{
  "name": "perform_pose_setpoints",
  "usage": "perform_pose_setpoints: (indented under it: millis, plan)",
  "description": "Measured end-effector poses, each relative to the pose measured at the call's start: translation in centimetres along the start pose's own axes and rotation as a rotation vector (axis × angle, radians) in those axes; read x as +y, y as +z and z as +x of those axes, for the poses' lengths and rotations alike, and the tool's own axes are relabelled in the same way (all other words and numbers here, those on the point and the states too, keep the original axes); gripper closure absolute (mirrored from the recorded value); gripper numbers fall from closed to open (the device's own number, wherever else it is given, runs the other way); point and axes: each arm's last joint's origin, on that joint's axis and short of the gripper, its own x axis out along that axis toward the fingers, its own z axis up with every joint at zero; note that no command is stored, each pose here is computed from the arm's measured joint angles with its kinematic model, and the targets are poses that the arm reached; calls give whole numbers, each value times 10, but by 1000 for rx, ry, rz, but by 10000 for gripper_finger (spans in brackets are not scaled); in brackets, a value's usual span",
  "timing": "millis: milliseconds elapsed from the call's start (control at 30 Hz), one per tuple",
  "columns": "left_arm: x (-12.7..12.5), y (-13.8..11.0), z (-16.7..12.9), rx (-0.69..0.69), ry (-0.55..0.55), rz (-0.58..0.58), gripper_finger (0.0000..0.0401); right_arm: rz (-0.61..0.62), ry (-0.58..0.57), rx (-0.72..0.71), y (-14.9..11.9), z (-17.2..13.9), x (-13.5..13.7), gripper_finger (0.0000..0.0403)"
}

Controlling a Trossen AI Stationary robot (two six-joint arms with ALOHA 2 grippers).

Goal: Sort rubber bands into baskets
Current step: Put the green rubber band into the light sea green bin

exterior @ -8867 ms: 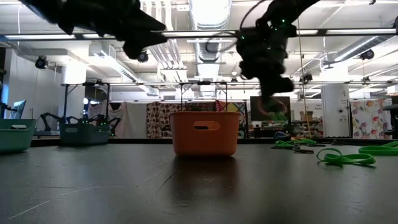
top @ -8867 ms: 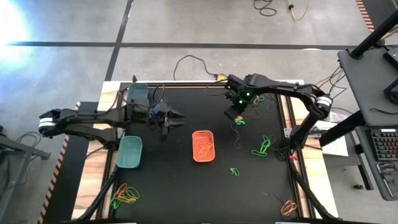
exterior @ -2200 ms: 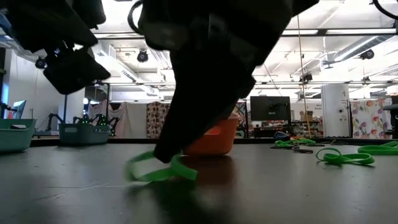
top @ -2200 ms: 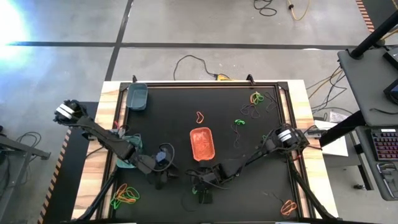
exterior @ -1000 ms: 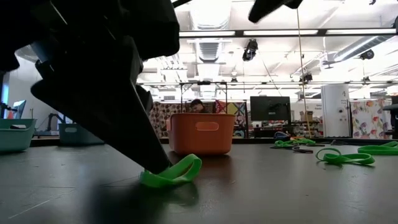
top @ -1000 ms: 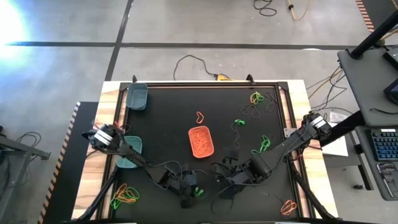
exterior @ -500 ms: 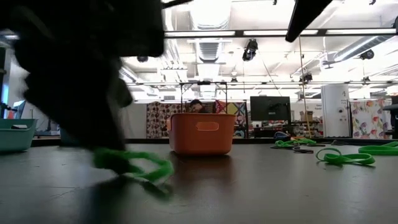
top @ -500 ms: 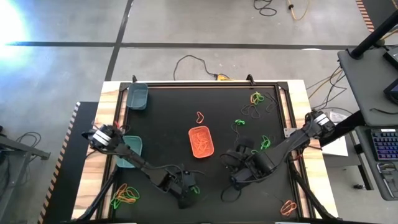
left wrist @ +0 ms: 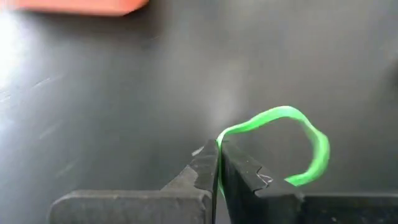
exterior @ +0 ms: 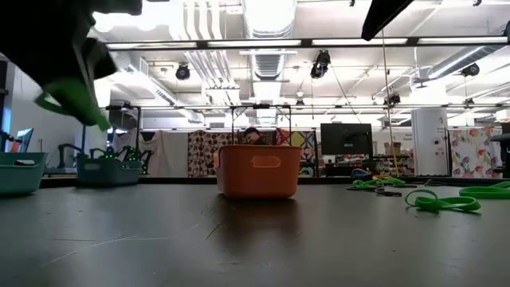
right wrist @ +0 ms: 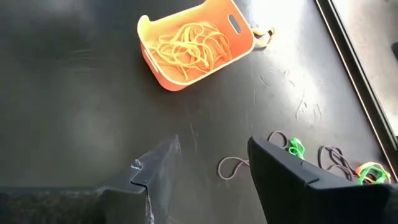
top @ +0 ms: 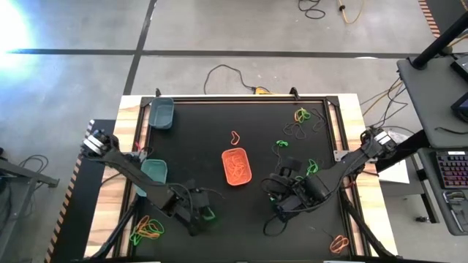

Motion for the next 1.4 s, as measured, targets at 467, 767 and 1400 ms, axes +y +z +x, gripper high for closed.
perform_pose_setpoints:
  millis: [467,767,1400]
  plan:
    - [111,-54,-64,396,363,-375,401,37,67,-72,7,-6,3,218]
    - [132,-75,-43,488,474,-503,401,62,134,-45,8,-7,5,218]
    - [133,-69,7,902,448,-54,401,48,474,32,8,-53,25,218]
